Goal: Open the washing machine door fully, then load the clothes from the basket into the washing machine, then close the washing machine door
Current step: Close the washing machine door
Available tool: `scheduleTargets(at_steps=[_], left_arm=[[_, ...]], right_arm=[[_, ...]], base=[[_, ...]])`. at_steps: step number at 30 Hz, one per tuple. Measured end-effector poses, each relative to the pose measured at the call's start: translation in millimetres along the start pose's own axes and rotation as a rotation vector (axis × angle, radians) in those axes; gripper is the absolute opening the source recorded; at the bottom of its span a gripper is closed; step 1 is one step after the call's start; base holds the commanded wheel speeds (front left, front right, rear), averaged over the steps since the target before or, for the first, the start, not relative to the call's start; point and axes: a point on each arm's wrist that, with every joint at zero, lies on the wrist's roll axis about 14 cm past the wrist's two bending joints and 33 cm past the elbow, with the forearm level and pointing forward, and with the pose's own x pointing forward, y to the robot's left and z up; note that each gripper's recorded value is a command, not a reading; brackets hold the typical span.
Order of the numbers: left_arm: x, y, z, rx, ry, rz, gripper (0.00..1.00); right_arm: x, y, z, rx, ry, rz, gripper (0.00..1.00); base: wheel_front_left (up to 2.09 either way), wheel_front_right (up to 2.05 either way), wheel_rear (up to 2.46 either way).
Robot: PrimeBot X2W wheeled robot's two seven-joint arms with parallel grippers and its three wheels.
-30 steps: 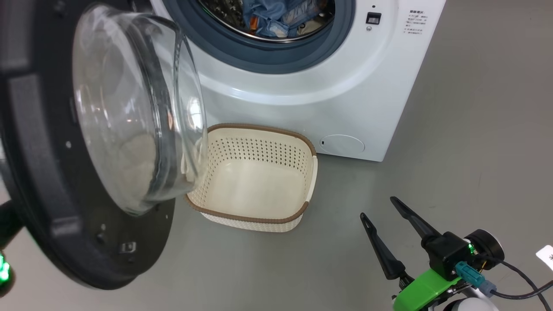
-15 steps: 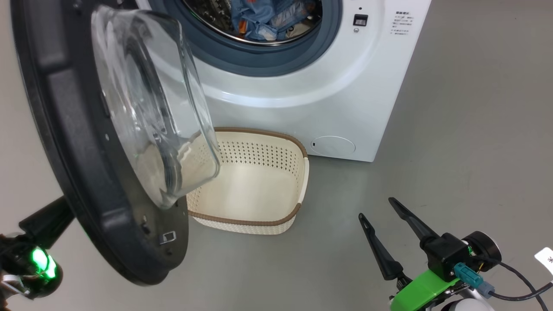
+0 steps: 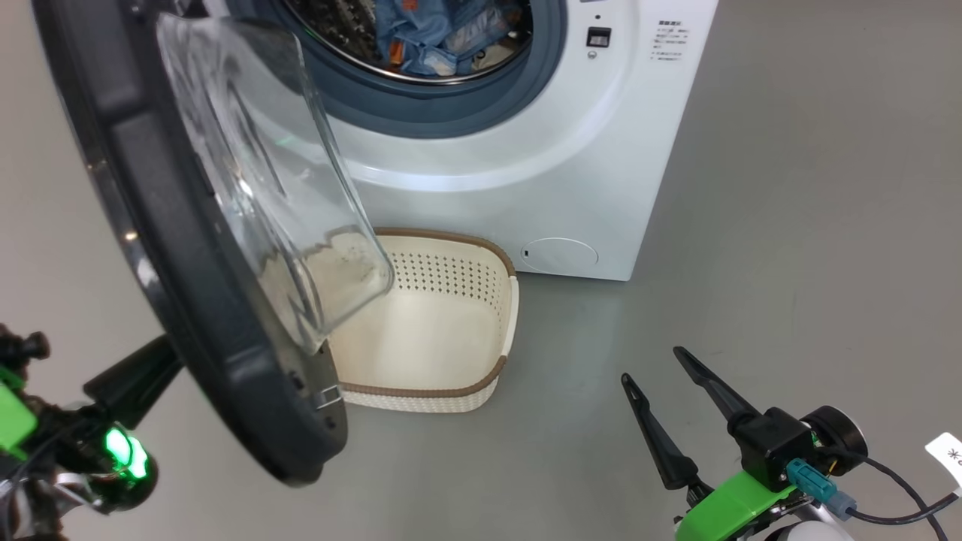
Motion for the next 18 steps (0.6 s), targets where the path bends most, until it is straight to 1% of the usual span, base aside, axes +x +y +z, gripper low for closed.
scheduleTargets(at_steps=[8, 12, 15, 18], left_arm=[[29, -3, -18, -0.037, 0.052, -0.061, 0.00], [43, 0, -32, -0.054, 0.086, -0.072, 0.00], [55, 0, -40, -0.074, 0.103, -0.097, 0.00], [67, 0, -46, -0.117, 0.108, -0.124, 0.00]], right_arm=[[-6, -8, -2, 0.002, 0.004, -0.032, 1.00], [-11, -15, -2, 0.003, 0.005, -0.056, 1.00], [-15, -21, -3, 0.001, 0.007, -0.077, 1.00], [-19, -27, -5, 0.000, 0.012, -0.098, 1.00]], base=[[0.00, 0.00, 0.00], [0.00, 0.00, 0.00], [0.00, 0.00, 0.00], [0.00, 0.00, 0.00]])
